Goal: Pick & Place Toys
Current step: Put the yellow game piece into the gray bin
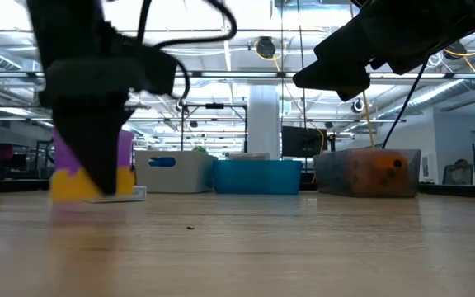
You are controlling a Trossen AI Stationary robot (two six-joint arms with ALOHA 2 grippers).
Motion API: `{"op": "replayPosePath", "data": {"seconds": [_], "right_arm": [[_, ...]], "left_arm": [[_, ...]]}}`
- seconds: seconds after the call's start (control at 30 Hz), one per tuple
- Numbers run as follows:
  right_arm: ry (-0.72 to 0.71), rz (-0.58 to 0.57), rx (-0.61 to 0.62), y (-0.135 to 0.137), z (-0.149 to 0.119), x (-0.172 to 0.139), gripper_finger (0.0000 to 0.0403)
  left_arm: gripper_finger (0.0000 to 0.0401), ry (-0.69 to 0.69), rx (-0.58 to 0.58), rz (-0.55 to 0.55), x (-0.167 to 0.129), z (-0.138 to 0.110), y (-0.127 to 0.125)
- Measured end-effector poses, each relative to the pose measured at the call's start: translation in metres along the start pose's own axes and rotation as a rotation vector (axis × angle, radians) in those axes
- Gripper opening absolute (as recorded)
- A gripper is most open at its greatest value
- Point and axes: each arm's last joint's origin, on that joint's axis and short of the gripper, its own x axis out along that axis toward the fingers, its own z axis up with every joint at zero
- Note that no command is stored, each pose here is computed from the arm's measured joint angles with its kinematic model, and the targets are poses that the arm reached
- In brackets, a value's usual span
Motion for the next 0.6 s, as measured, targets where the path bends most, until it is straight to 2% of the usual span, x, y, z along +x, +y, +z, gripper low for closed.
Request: {"op": "replayPosePath", "data": {"seconds": [0.13,0.23,0.47,0.6], "right_arm": [[0.000,0.000,0.000,0.000,0.000,0.000,0.0208],[0.000,0.000,0.000,0.000,0.000,0.000,0.0208],[-0.001,0.000,-0.003,0.000,0.000,0.000,0.0208],[-0.001,0.000,-0.002,0.000,0.000,0.000,0.0208]], "left_arm": [[0.0148,-0.030,-0.013,-0.008,-0.020,0.022,0.023],[0.0149,-0.107,-0.046,-0.014,-0.043,0.041,0.047],[0.0158,-0.336,-0.180,0.041,-0.093,0.084,0.127],[0.0151,-0.414,-0.258,0.058,-0.100,0.110,0.170]]}}
